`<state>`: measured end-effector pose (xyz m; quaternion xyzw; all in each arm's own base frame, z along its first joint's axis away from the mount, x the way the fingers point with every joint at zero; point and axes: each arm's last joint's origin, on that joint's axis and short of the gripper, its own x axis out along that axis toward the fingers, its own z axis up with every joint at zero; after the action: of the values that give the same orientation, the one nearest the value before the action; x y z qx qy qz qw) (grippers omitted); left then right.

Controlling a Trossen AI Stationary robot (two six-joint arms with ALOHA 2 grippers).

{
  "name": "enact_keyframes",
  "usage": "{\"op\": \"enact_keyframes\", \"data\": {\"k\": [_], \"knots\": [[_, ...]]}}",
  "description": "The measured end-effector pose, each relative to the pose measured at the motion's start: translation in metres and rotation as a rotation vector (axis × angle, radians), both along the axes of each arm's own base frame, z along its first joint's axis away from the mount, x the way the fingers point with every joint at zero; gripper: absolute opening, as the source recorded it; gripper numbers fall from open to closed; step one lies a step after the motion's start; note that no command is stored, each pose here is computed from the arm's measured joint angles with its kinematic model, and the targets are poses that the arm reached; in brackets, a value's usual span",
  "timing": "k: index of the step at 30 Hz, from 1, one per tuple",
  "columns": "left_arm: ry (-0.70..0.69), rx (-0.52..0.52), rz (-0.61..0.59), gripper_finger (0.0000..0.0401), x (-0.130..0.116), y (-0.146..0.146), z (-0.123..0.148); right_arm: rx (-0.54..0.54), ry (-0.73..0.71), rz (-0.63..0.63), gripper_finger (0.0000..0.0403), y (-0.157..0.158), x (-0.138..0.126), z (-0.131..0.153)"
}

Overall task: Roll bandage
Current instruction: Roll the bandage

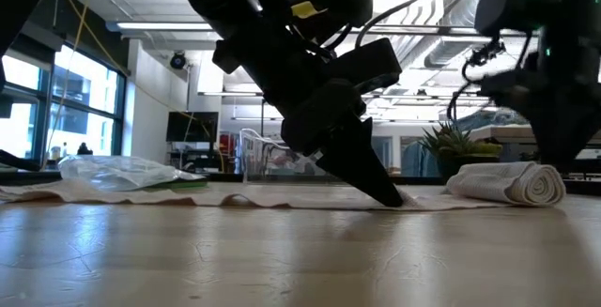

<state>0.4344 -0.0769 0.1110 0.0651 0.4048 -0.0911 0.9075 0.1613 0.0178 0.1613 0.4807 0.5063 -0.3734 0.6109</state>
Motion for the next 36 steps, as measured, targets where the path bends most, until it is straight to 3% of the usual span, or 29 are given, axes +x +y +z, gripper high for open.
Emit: {"op": "enact_keyframes", "data": {"k": [5, 18, 28, 31, 36], "knots": [[0.017, -0.007, 0.015, 0.0000, -0.001, 0.002, -0.001, 0.049, -0.090, -0.069, 0.0003, 0.000, 0.004, -0.026], [0.188, -0.142, 0.211, 0.0000, -0.016, 0.009, 0.011, 0.045, -0.122, -0.064, 0.0000, 0.000, 0.007, -0.026], [0.219, -0.239, 0.312, 0.0000, -0.016, 0.024, 0.013, 0.078, -0.208, -0.071, 0.0000, 0.007, 0.016, -0.024], [0.240, -0.284, 0.318, 0.0000, -0.017, 0.026, 0.013, 0.071, -0.169, -0.075, 0.0000, 0.010, 0.016, -0.029], [0.235, -0.247, 0.273, 0.0000, -0.017, 0.028, 0.013, 0.070, -0.147, -0.056, 0.0000, 0.017, 0.021, -0.038]]}}
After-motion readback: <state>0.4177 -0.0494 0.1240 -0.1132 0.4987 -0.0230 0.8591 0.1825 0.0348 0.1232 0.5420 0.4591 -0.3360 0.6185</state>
